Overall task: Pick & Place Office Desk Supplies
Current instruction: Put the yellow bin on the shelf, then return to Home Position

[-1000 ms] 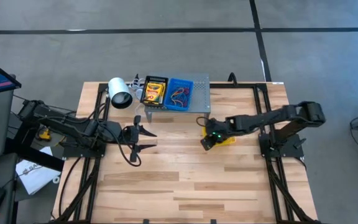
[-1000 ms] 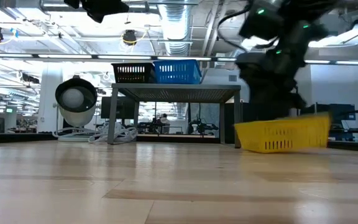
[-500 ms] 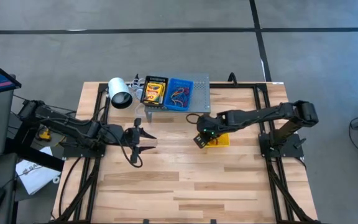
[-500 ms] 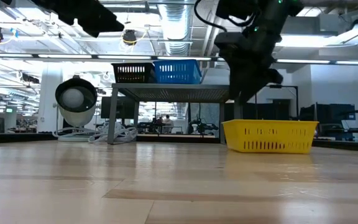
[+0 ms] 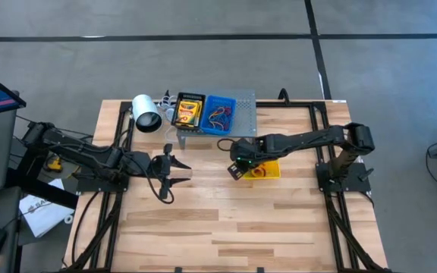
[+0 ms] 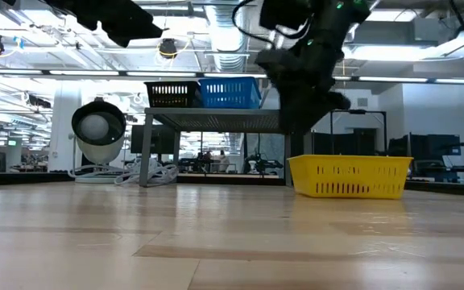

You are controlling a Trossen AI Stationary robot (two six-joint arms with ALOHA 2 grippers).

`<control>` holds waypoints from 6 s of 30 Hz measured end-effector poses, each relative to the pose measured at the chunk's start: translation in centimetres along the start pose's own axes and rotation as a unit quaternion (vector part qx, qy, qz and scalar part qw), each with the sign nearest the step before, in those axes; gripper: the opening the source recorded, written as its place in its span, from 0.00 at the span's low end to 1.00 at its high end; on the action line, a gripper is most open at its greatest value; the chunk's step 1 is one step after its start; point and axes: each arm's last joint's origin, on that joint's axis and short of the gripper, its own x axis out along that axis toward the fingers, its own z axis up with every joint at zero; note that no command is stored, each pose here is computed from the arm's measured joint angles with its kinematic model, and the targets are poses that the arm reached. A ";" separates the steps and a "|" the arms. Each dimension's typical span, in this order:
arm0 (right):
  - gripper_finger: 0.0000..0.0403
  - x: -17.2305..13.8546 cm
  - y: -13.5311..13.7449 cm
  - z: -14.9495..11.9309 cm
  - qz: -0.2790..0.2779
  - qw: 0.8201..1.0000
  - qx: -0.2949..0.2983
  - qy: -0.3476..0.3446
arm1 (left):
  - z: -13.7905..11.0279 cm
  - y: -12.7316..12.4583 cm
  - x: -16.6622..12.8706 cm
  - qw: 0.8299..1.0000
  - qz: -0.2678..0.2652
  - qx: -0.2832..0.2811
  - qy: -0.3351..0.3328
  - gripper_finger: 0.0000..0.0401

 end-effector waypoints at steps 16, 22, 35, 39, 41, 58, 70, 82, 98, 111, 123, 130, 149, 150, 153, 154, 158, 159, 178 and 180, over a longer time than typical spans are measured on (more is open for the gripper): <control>0.38 2.3 0.4 -0.2 -0.040 0.997 0.047 0.036 | -0.3 -0.1 0.0 1.000 -0.005 0.003 0.015 0.42; 0.38 3.4 0.6 -0.3 -0.038 0.996 0.058 0.052 | -0.3 -0.1 0.0 1.000 -0.006 0.003 0.015 0.42; 0.28 4.5 0.2 -1.1 -0.063 0.991 0.054 0.105 | -0.3 -0.1 0.0 1.000 -0.007 0.004 0.019 0.42; 0.17 4.3 0.5 -1.7 -0.069 0.991 0.035 0.113 | -0.3 -0.1 0.0 1.000 -0.007 0.003 0.019 0.42; 0.10 4.2 0.8 -2.1 -0.068 0.991 0.024 0.115 | -0.3 -0.1 0.0 1.000 -0.007 0.003 0.019 0.42; 0.01 1.3 5.3 -8.6 -0.086 0.981 -0.098 0.140 | -0.3 0.0 0.0 1.000 -0.005 -0.006 0.019 0.42; 0.00 -6.3 8.5 -8.7 -0.128 0.968 -0.189 0.101 | -0.3 0.0 0.0 1.000 -0.005 -0.006 0.018 0.42; 0.00 -10.3 8.0 -6.7 -0.163 0.939 -0.291 0.081 | -0.3 0.0 0.0 1.000 -0.005 -0.018 0.018 0.42; 0.01 -11.0 3.5 0.3 -0.213 0.885 -0.409 0.057 | -0.3 0.0 0.0 1.000 -0.005 -0.019 0.019 0.42; 0.01 -10.6 0.3 5.1 -0.178 0.885 -0.427 0.053 | -0.3 0.0 0.0 1.000 -0.005 -0.019 0.017 0.42; 0.01 -10.1 -1.2 7.1 -0.146 0.892 -0.424 0.050 | -0.3 0.0 0.0 1.000 -0.005 -0.018 0.017 0.42; 0.01 -9.7 -1.5 7.8 -0.140 0.892 -0.427 0.041 | -0.3 0.0 0.0 1.000 -0.005 -0.018 0.017 0.42; 0.04 -8.5 -2.5 8.5 -0.126 0.899 -0.417 0.046 | -0.3 0.0 0.0 1.000 -0.005 -0.018 0.017 0.42; 0.05 -8.5 -2.5 8.5 -0.126 0.899 -0.417 0.046 | -0.3 0.0 0.0 1.000 -0.005 -0.018 0.016 0.42; 0.07 -8.5 -2.5 8.5 -0.126 0.899 -0.417 0.046 | -0.3 0.0 0.0 1.000 -0.005 -0.018 0.016 0.42; 0.08 -8.5 -2.5 8.5 -0.126 0.898 -0.418 0.047 | -0.3 0.0 0.0 1.000 -0.005 -0.018 0.016 0.42; 0.14 -8.5 -2.5 8.5 -0.125 0.897 -0.421 0.047 | -0.3 0.0 0.0 1.000 -0.005 -0.018 0.016 0.42; 0.16 -8.5 -2.5 8.5 -0.124 0.897 -0.421 0.047 | -0.3 0.0 0.0 1.000 -0.005 -0.018 0.016 0.42; 0.62 -11.2 -1.8 9.6 -0.114 0.905 -0.410 -0.002 | 0.1 0.2 -0.6 1.000 -0.004 -0.011 -0.002 0.42; 0.62 -12.0 -1.6 9.8 -0.110 0.906 -0.408 -0.017 | 0.5 0.4 -1.2 1.000 -0.004 -0.015 -0.019 0.42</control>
